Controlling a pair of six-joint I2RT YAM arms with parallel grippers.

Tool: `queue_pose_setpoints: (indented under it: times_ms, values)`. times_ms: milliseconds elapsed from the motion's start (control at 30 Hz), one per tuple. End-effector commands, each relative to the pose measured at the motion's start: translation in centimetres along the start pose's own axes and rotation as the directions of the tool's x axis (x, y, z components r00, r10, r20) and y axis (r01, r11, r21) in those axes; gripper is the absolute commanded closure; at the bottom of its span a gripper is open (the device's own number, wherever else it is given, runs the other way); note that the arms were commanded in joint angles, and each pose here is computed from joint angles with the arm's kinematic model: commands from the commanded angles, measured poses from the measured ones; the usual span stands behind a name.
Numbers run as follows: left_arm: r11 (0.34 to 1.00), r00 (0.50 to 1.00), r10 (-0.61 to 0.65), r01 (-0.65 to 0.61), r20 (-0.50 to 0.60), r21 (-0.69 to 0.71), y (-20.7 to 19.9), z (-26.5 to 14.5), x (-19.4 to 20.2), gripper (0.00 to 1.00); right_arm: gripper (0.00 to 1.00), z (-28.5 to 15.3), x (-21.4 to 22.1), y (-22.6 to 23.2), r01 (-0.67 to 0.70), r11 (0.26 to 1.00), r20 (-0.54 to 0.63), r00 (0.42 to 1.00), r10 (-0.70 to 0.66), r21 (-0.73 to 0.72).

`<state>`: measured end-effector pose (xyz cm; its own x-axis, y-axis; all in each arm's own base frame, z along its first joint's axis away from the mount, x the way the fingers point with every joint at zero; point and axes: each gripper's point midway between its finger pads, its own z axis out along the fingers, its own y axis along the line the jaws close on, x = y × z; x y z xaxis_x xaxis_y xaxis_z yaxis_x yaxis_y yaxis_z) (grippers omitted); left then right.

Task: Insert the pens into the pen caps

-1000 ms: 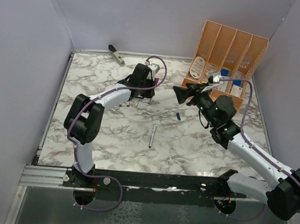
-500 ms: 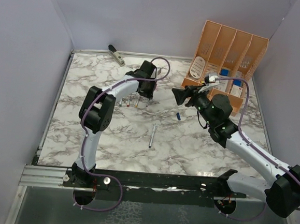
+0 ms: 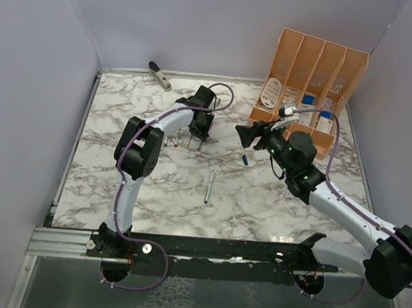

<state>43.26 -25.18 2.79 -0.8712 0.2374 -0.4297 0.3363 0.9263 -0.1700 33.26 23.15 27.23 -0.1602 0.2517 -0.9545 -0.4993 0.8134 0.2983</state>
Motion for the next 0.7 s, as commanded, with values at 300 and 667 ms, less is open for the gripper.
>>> queue_pose_setpoints:
  times_ms: [300,667]
  values:
    - [1.000,0.999,-0.012,0.013,0.031,-0.029,0.3,-0.6,-1.6,0.59,0.33,-0.3,0.1,-0.4,-0.003,1.000,0.021,1.000,0.002,0.021]
    - [0.999,0.985,0.014,-0.008,0.173,-0.038,-0.5,-7.7,-4.0,0.51,0.39,0.2,3.4,-4.3,0.013,0.975,-0.095,0.995,0.008,0.220]
